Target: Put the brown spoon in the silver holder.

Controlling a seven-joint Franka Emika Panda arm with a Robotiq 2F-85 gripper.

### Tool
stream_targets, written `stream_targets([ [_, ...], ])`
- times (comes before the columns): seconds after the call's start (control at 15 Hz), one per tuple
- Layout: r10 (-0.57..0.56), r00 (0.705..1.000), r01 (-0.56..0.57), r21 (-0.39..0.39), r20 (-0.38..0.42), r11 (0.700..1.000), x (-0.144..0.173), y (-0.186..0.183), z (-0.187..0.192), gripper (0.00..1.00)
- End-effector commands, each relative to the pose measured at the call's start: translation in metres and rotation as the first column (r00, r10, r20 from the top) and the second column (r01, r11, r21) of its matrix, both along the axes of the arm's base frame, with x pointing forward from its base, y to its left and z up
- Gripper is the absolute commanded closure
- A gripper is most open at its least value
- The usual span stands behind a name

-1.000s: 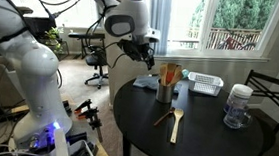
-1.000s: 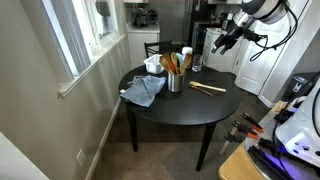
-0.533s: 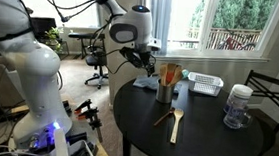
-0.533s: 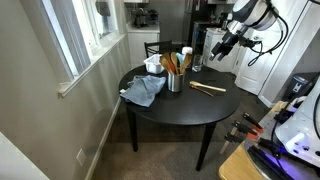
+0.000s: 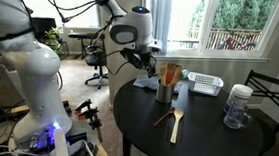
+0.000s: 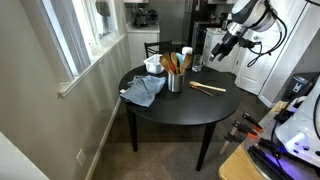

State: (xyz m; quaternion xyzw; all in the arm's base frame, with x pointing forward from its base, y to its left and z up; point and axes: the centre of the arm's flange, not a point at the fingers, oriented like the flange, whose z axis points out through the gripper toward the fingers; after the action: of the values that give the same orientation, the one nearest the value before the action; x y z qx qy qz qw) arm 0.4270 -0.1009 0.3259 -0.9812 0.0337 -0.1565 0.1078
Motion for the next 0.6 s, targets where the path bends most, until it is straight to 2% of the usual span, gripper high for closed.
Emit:
stream_targets([
  [0.0, -0.017, 1.000, 0.017, -0.064, -0.011, 0.998, 0.014, -0.006, -0.039, 0.00],
  [0.33, 0.020, 0.998, -0.029, -0.137, -0.064, 0.990, 0.030, -0.001, -0.096, 0.00],
  [0.53, 0.069, 0.997, -0.073, -0.137, -0.036, 0.988, 0.045, -0.002, -0.131, 0.00],
])
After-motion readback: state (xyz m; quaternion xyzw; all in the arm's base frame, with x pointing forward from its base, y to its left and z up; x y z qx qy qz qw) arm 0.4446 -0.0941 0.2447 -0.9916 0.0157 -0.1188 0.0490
